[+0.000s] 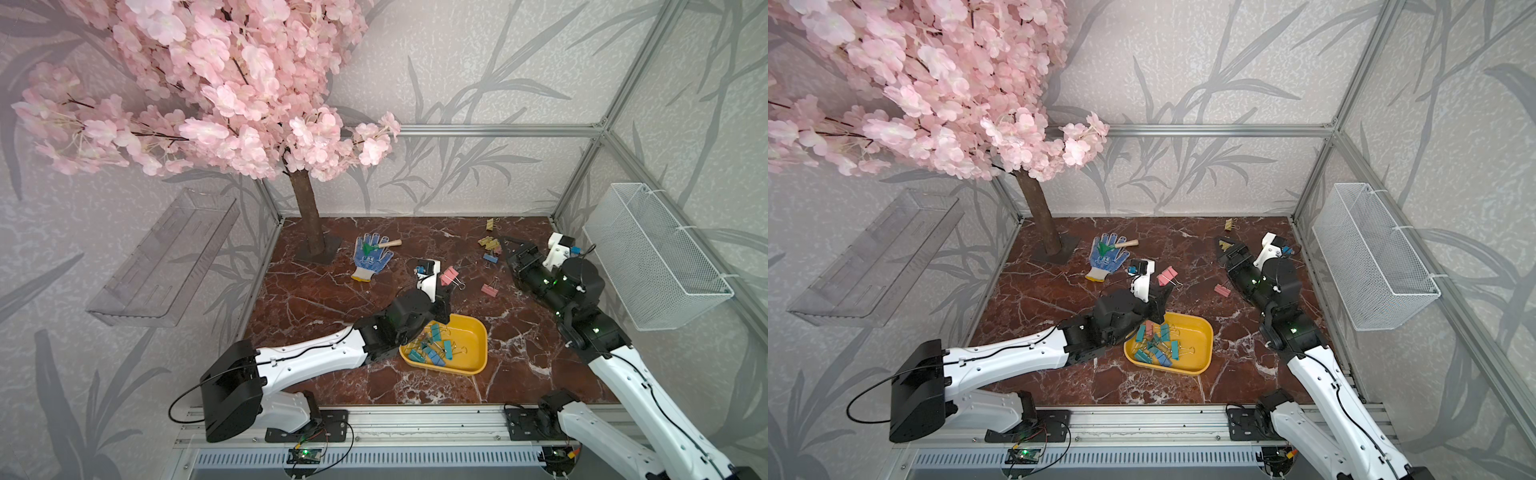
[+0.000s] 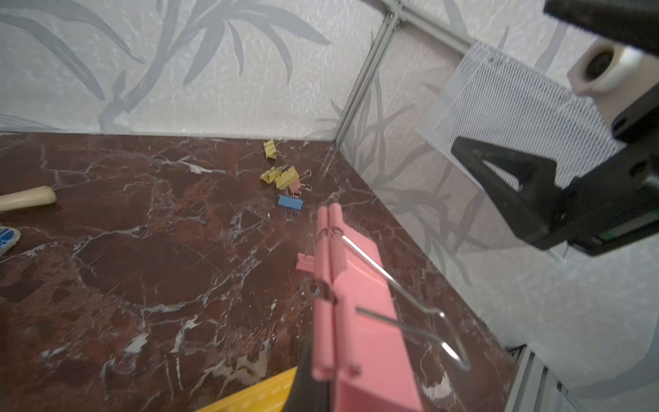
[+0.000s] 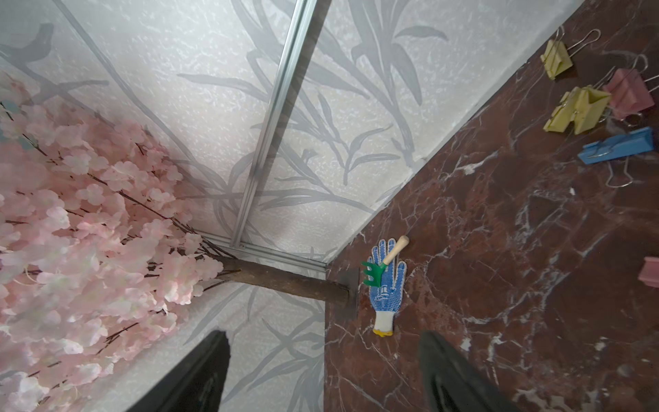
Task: Put the binder clips in the storage box
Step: Place the binder clip in the storage box.
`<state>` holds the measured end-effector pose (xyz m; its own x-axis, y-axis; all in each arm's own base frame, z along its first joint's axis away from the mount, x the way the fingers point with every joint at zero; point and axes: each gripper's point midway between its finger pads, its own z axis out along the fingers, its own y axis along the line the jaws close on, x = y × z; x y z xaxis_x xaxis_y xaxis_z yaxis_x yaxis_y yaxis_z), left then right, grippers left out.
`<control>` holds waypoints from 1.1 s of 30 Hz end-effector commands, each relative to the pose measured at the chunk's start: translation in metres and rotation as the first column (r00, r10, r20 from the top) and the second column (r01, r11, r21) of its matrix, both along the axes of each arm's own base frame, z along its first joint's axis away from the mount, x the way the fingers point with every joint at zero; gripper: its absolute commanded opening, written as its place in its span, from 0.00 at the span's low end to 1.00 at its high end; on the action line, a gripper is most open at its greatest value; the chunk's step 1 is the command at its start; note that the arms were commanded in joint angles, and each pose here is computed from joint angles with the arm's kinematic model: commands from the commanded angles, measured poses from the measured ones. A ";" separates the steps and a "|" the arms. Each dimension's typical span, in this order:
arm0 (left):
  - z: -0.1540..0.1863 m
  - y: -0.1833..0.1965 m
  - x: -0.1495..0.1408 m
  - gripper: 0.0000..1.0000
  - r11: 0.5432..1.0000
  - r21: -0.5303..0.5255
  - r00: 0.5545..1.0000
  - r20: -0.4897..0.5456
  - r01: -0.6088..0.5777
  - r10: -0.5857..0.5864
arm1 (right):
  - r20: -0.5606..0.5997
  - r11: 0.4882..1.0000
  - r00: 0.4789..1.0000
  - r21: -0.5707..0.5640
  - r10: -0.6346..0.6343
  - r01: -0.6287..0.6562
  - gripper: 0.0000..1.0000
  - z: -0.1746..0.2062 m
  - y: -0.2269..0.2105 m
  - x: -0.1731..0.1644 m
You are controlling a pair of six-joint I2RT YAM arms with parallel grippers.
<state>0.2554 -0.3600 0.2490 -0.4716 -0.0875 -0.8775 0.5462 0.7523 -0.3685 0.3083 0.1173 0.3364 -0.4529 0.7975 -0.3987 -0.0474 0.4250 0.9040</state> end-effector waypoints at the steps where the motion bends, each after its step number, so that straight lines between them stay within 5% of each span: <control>1: -0.090 0.030 -0.037 0.00 0.891 0.429 0.973 -0.225 0.147 -0.053 | -0.095 0.952 0.953 -0.072 0.289 -0.296 0.90 -0.037 0.030 -0.023; 6: -0.148 0.044 -0.044 0.00 0.743 0.631 0.939 -0.345 0.224 0.010 | -0.173 0.929 0.920 -0.061 0.351 -0.366 0.94 -0.069 0.039 -0.025; 16: -0.193 0.017 -0.044 0.00 0.733 0.614 0.910 -0.414 0.293 -0.017 | -0.236 0.933 0.919 -0.097 0.316 -0.345 0.97 -0.087 0.031 -0.032; 18: -0.194 0.018 -0.045 0.15 0.736 0.612 0.911 -0.411 0.290 -0.017 | -0.253 0.932 0.917 -0.110 0.309 -0.345 0.98 -0.091 0.029 -0.033; 22: -0.172 0.018 -0.043 0.30 0.766 0.587 0.928 -0.372 0.261 -0.031 | -0.265 0.934 0.920 -0.135 0.289 -0.332 0.99 -0.095 0.027 -0.029; 27: -0.108 0.022 -0.028 0.33 0.828 0.537 0.969 -0.244 0.160 -0.029 | -0.319 0.926 0.932 -0.269 0.173 -0.264 0.99 -0.107 0.008 -0.009; 33: -0.008 0.080 0.042 0.37 0.904 0.425 0.998 -0.016 -0.045 0.057 | -0.420 0.886 0.907 -0.435 -0.044 -0.158 0.99 -0.140 -0.035 0.038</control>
<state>0.2535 -0.3179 0.1921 -0.5855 0.3431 -0.7345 0.5556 0.8296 -0.0554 0.3275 0.1139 0.2144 -0.7216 0.5453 -0.4266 0.1495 0.7243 0.6730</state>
